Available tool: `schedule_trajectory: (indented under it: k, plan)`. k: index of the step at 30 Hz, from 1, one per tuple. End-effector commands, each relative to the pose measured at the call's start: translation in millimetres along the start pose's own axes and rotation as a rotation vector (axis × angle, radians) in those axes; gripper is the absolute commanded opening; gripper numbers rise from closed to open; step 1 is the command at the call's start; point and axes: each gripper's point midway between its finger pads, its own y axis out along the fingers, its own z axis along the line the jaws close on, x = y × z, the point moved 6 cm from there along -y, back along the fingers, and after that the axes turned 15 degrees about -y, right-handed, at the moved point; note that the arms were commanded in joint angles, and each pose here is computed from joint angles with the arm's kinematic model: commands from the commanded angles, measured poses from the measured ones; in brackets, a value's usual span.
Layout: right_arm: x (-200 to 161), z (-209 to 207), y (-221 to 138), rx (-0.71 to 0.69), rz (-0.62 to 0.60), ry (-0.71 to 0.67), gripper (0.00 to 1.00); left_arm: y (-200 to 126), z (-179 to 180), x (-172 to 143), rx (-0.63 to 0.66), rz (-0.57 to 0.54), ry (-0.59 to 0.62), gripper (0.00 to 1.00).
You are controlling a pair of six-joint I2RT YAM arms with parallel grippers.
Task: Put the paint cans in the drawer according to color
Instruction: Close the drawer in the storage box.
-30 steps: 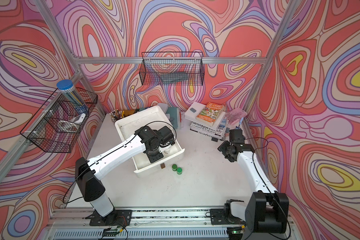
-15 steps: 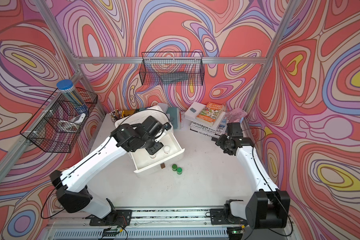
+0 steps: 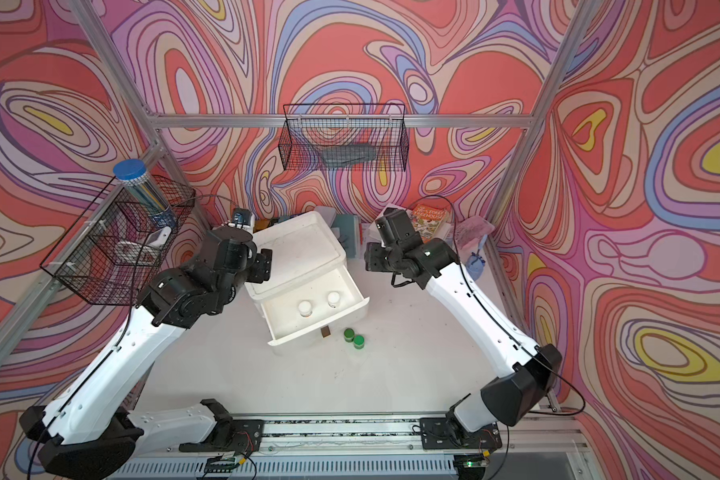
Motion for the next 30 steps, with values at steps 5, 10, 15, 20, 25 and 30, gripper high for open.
schedule_trajectory:
  k: [5, 10, 15, 20, 25, 30]
  plan:
    - [-36, 31, -38, 0.288, 0.074, -0.181, 0.61, 17, 47, -16, 0.115, 0.138, -0.434, 0.77]
    - [-65, 63, -47, 0.487, 0.123, -0.200, 0.61, 38, 47, -26, 0.228, 0.251, -0.469, 0.85]
    - [-100, 95, -30, 0.522, 0.197, -0.244, 0.61, 60, 37, -33, 0.232, 0.301, -0.461, 0.83]
    - [-126, 114, -7, 0.421, 0.148, -0.286, 0.59, 78, 35, -41, 0.212, 0.326, -0.490, 0.73]
    - [-126, 123, 8, 0.319, -0.066, -0.289, 0.58, 86, 33, -47, 0.237, 0.355, -0.497, 0.56]
    - [-121, 132, 17, 0.285, -0.171, -0.326, 0.57, 88, 33, -53, 0.250, 0.380, -0.504, 0.44]
